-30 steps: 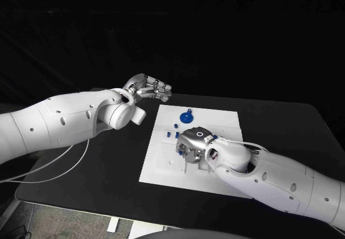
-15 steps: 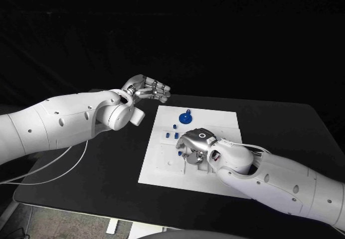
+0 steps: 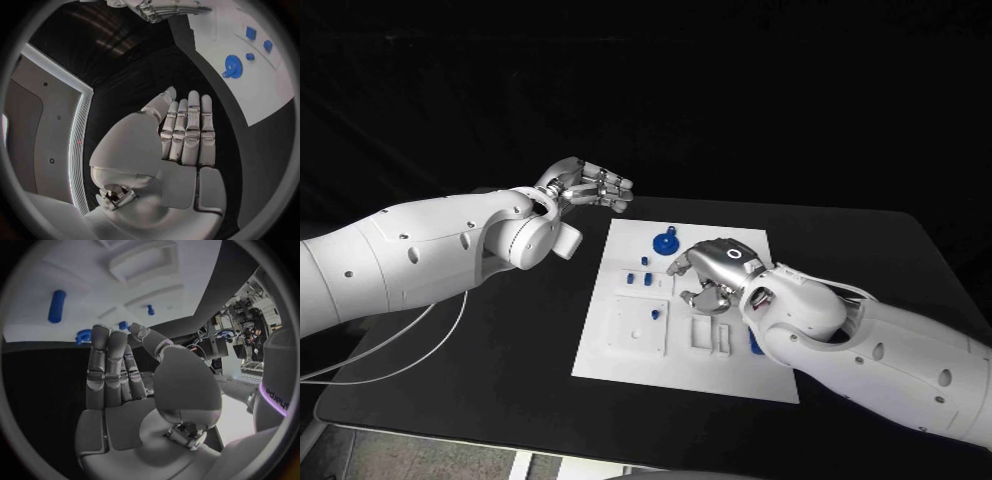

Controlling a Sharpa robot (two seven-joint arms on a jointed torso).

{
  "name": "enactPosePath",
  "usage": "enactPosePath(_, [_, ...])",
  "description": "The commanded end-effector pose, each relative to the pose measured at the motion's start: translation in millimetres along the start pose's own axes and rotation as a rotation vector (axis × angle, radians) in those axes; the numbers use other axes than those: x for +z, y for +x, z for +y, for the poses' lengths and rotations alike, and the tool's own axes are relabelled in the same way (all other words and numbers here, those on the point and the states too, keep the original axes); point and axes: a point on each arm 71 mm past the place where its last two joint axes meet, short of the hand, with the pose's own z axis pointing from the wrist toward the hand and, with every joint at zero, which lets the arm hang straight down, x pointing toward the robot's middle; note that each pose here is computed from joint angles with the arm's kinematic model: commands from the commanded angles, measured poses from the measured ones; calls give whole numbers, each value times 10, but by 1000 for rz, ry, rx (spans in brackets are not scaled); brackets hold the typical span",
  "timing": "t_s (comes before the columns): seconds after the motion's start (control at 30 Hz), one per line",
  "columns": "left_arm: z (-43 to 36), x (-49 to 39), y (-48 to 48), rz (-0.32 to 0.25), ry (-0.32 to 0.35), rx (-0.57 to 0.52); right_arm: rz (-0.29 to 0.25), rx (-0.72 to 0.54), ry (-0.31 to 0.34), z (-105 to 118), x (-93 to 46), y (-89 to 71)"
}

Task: Assemble the parts on the task board

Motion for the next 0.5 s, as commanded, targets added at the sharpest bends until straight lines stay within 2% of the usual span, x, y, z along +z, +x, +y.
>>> enactPosePath(0.03, [-15, 9, 11, 10, 6, -10, -8, 47, 54, -161, -40, -115])
enactPosePath(0.23, [-12, 14, 10, 11, 5, -11, 31, 40, 129, -489, -111, -259])
enactPosePath(0.5, [-10, 17, 13, 13, 4, -11, 103, 36, 182, -708, -128, -229])
